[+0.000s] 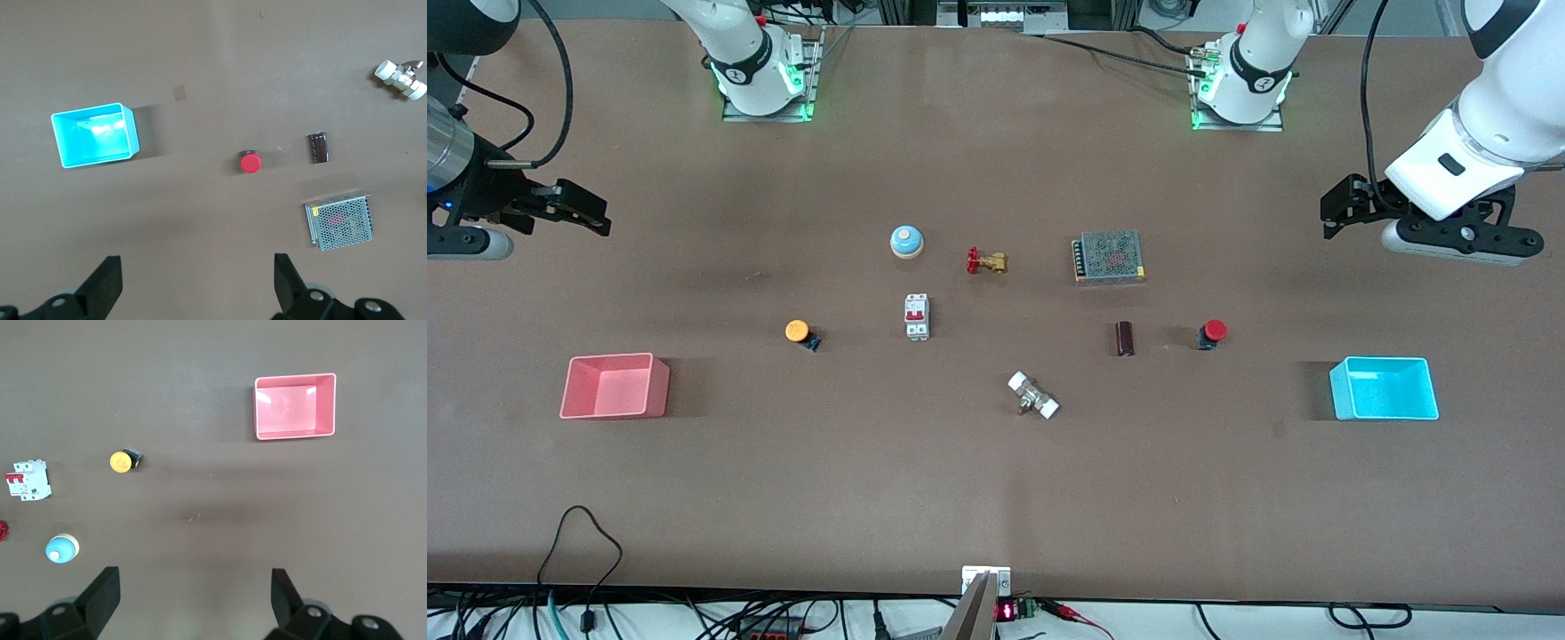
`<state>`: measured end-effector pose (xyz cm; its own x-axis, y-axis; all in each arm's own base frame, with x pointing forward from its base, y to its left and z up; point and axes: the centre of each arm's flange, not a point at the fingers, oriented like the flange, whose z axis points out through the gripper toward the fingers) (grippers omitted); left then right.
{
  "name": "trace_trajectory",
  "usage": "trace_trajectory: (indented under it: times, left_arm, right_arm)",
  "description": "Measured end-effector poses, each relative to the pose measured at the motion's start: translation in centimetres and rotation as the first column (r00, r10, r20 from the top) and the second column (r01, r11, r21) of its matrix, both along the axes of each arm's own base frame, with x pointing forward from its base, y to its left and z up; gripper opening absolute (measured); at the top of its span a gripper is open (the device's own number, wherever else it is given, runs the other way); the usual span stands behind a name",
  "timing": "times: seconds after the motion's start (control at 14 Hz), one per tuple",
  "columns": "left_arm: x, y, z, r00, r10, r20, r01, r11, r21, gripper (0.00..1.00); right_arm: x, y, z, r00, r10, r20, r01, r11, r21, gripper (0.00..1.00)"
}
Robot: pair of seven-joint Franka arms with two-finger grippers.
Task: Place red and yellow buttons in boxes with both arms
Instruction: 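Move the right gripper toward the yellow button while the left gripper reaches the red button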
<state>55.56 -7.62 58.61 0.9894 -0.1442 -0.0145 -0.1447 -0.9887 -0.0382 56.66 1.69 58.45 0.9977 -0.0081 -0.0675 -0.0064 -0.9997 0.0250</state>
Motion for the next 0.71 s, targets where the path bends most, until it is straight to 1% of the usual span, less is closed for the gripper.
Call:
trace_trajectory:
  times: [0.5,0.64,0.71]
  left_arm:
    - [0.0,0.0,0.0,1.000,0.000,-0.002,0.000,1.000,0.000,1.00]
    - [0.0,-0.1,-0.1,1.000,-0.002,-0.004,0.002,1.000,0.000,1.00]
    - [0.0,-0.2,-0.3,1.000,-0.003,-0.015,0.003,1.000,0.001,1.00]
  right_arm:
    - [0.2,0.1,-0.4,1.000,0.001,-0.008,-0.001,1.000,0.000,1.00]
    - [0.7,0.3,-2.0,0.999,0.006,-0.037,-0.006,1.000,0.000,1.00]
    - [1.3,0.8,-3.7,0.998,0.014,-0.066,-0.015,1.000,-0.001,1.00]
